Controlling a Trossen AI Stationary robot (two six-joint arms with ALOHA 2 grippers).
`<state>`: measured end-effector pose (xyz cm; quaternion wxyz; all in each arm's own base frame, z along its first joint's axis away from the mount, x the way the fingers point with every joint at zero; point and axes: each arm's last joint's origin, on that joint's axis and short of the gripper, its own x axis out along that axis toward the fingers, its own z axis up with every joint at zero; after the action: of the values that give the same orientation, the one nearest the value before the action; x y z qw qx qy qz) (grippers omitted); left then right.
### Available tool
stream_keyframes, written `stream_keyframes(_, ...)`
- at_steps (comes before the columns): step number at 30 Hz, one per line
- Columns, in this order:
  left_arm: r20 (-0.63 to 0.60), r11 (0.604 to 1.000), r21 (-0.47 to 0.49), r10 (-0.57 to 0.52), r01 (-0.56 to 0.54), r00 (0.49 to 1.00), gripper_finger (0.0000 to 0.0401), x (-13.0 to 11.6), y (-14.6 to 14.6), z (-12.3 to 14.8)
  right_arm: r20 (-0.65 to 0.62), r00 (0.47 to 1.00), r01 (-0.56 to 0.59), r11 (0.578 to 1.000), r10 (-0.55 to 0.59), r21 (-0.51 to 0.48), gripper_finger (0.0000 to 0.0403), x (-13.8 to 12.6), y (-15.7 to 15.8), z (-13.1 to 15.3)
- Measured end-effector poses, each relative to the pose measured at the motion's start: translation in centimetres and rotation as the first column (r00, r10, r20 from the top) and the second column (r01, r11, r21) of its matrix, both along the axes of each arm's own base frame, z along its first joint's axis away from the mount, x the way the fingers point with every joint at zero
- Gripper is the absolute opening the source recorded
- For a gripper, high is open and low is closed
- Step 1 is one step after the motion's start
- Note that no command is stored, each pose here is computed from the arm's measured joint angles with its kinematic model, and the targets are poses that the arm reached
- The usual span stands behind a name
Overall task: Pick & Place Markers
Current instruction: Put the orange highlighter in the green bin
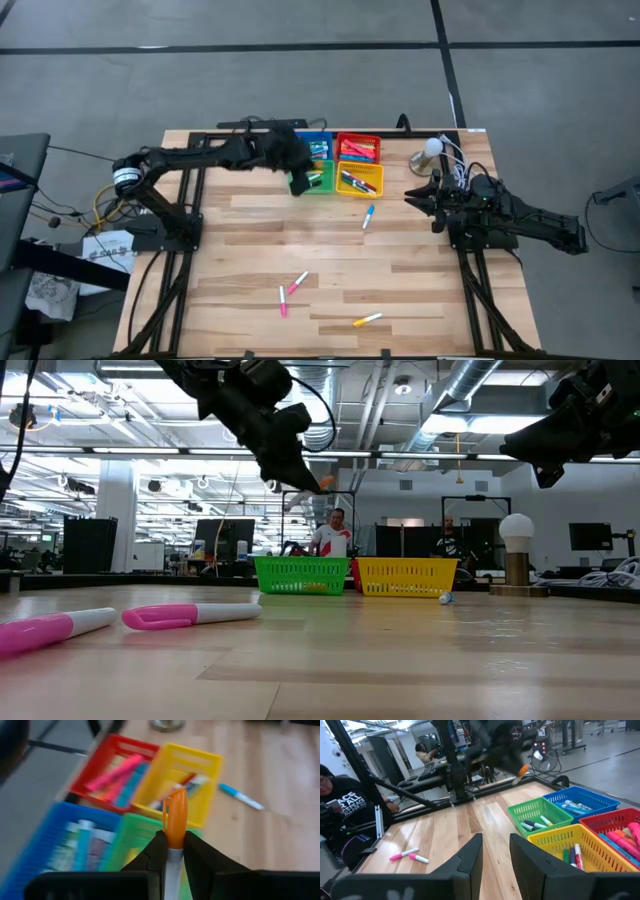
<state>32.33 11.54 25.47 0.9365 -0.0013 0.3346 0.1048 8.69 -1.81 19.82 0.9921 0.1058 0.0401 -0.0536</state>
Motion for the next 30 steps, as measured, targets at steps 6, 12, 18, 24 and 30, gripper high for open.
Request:
stream_keyframes(6,0.018,0.995,0.086,0.048,-0.05,0.999,0.0048,-0.8,3.4,2.0,0.001,1.0,0.001,1.0,-0.001,0.007,0.0087,0.0,0.0,0.0)
stream_keyframes(12,-0.002,0.995,0.068,0.075,-0.074,0.997,0.0048,-1.1,4.8,1.4,0.002,1.0,0.001,1.0,-0.001,0.016,0.0087,0.0,0.0,0.0)
stream_keyframes(18,-0.095,0.999,0.021,0.037,-0.035,0.995,0.0051,0.7,4.4,-2.1,0.002,1.0,0.002,1.0,-0.002,0.018,0.0087,0.0,0.0,0.0)
stream_keyframes(24,-0.197,0.999,-0.028,0.013,-0.019,0.98,0.0052,2.1,4.3,-6.1,0.003,1.0,0.002,1.0,-0.002,0.024,0.0087,0.0,0.0,0.0)
stream_keyframes(30,-0.245,0.998,-0.052,0.011,-0.025,0.969,0.0052,2.5,4.5,-8.0,0.003,1.0,0.002,1.0,-0.002,0.026,0.0087,0.0,0.0,0.0)
